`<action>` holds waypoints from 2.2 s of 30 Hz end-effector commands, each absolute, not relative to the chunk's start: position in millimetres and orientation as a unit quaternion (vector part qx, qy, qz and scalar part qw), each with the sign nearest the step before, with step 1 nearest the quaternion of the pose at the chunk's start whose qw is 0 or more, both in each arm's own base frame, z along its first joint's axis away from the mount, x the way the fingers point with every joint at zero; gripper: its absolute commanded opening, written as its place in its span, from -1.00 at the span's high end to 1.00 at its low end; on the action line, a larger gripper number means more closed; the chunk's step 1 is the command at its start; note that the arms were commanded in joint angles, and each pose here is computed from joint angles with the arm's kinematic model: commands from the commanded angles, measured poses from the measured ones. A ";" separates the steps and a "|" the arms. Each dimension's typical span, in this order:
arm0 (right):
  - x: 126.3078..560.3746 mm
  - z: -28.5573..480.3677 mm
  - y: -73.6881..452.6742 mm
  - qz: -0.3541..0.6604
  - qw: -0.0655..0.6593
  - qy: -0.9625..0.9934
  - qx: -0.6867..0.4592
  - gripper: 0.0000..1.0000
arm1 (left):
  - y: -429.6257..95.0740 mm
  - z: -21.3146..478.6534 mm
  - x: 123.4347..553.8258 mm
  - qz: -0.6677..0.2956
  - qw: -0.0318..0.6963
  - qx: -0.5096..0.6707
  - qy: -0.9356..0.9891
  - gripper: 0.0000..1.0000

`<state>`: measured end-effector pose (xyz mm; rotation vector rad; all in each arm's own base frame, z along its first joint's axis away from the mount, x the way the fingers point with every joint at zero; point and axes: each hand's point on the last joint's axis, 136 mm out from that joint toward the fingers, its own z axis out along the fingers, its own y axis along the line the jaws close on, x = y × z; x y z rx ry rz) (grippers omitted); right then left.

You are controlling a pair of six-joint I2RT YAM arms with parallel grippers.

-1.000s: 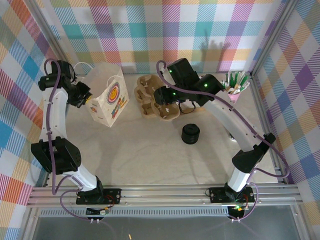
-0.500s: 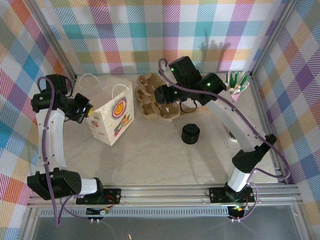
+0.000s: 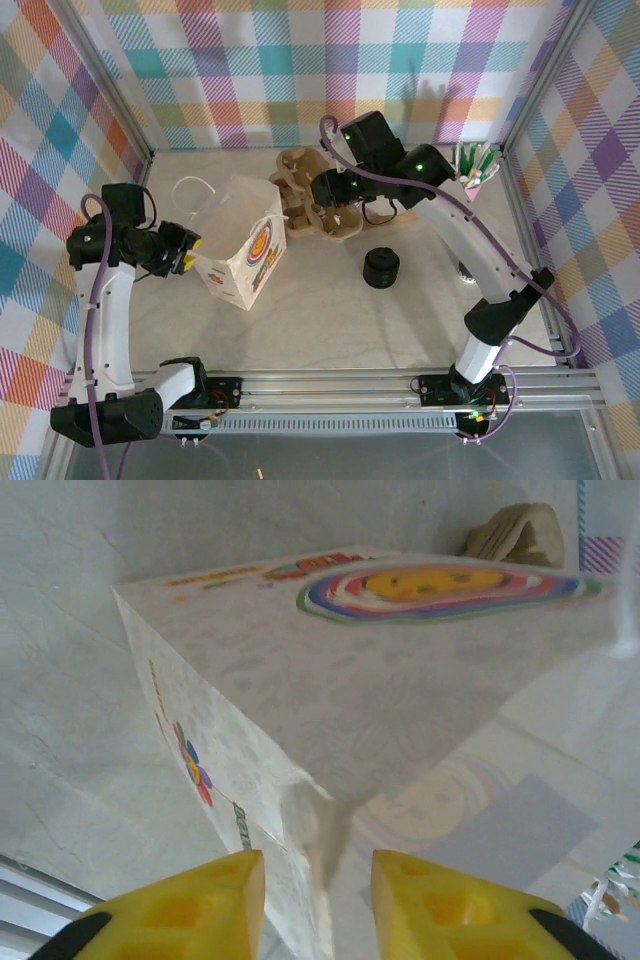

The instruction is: Pack the takeout coffee

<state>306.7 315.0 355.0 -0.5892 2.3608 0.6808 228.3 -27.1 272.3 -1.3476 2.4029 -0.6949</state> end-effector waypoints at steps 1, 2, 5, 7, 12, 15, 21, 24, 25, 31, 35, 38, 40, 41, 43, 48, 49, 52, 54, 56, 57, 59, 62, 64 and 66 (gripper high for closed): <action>303.1 362.4 309.8 0.262 0.303 0.890 -0.217 0.29 | -15.7 299.7 215.3 -0.200 0.182 -0.441 0.856 0.31; 302.9 361.9 309.3 0.261 0.303 0.891 -0.216 0.29 | -12.9 309.5 216.6 -0.192 0.193 -0.428 0.862 0.31; 302.3 362.4 305.5 0.256 0.305 0.893 -0.212 0.29 | -6.7 344.6 227.5 -0.181 0.242 -0.384 0.872 0.31; 301.9 363.6 301.8 0.250 0.308 0.894 -0.210 0.29 | -1.4 372.9 239.9 -0.173 0.293 -0.347 0.874 0.33; 298.4 366.8 289.0 0.237 0.314 0.897 -0.202 0.29 | -4.4 401.2 289.9 -0.182 0.362 -0.252 0.879 0.35; 295.5 367.2 280.4 0.231 0.314 0.899 -0.197 0.29 | -6.3 394.4 311.2 -0.170 0.370 -0.209 0.889 0.36; 290.0 364.5 267.1 0.223 0.307 0.906 -0.190 0.28 | -22.1 373.7 331.6 -0.141 0.369 -0.102 0.913 0.35; 287.1 363.3 264.8 0.222 0.301 0.908 -0.190 0.28 | -28.2 361.7 337.3 -0.132 0.345 -0.059 0.927 0.35; 286.1 363.2 264.9 0.223 0.299 0.908 -0.190 0.28 | -29.7 357.1 338.9 -0.130 0.334 -0.047 0.932 0.35; 285.5 365.4 266.5 0.228 0.296 0.908 -0.190 0.28 | -41.1 328.0 341.5 -0.128 0.286 -0.013 0.950 0.32; 284.8 366.5 267.4 0.232 0.295 0.907 -0.189 0.28 | -30.5 303.3 341.3 -0.089 0.255 -0.023 0.963 0.26; 283.8 365.8 266.9 0.232 0.293 0.908 -0.188 0.28 | -22.9 293.9 342.4 -0.067 0.245 -0.030 0.967 0.25; 282.8 365.6 265.6 0.231 0.294 0.908 -0.188 0.28 | -19.8 289.9 342.2 -0.058 0.239 -0.030 0.969 0.25; 282.7 365.9 265.5 0.232 0.295 0.908 -0.187 0.28 | -18.5 287.9 342.1 -0.054 0.236 -0.030 0.970 0.25; 281.9 365.7 264.7 0.233 0.295 0.908 -0.185 0.28 | -19.4 281.3 340.9 -0.055 0.225 -0.026 0.973 0.25; 281.2 366.6 264.5 0.235 0.296 0.907 -0.185 0.28 | -23.6 266.5 338.5 -0.066 0.200 -0.026 0.977 0.26; 280.9 366.3 264.7 0.235 0.295 0.907 -0.186 0.28 | -24.5 265.0 337.9 -0.069 0.198 -0.026 0.978 0.28; 280.3 366.4 265.5 0.237 0.293 0.908 -0.186 0.28 | -27.0 261.9 335.9 -0.074 0.191 -0.027 0.978 0.37; 280.0 366.5 266.0 0.239 0.292 0.907 -0.186 0.28 | -27.7 261.0 334.2 -0.076 0.189 -0.029 0.979 0.44; 280.1 366.5 266.5 0.239 0.291 0.907 -0.187 0.28 | -29.5 260.2 332.1 -0.078 0.186 -0.029 0.979 0.48; 280.5 367.2 267.0 0.240 0.292 0.907 -0.188 0.28 | -29.4 260.2 330.9 -0.076 0.184 -0.029 0.979 0.47; 280.6 367.7 267.6 0.241 0.292 0.906 -0.188 0.29 | -30.4 262.0 328.7 -0.077 0.186 -0.031 0.979 0.33; 281.5 368.3 269.0 0.242 0.291 0.906 -0.189 0.28 | -33.4 267.1 326.7 -0.085 0.195 -0.032 0.977 0.16; 281.8 368.4 270.3 0.243 0.290 0.906 -0.191 0.28 | -35.9 272.1 326.1 -0.091 0.202 -0.032 0.975 0.11; 281.7 368.0 271.2 0.245 0.289 0.906 -0.191 0.28 | -36.1 273.7 325.5 -0.092 0.206 -0.032 0.974 0.11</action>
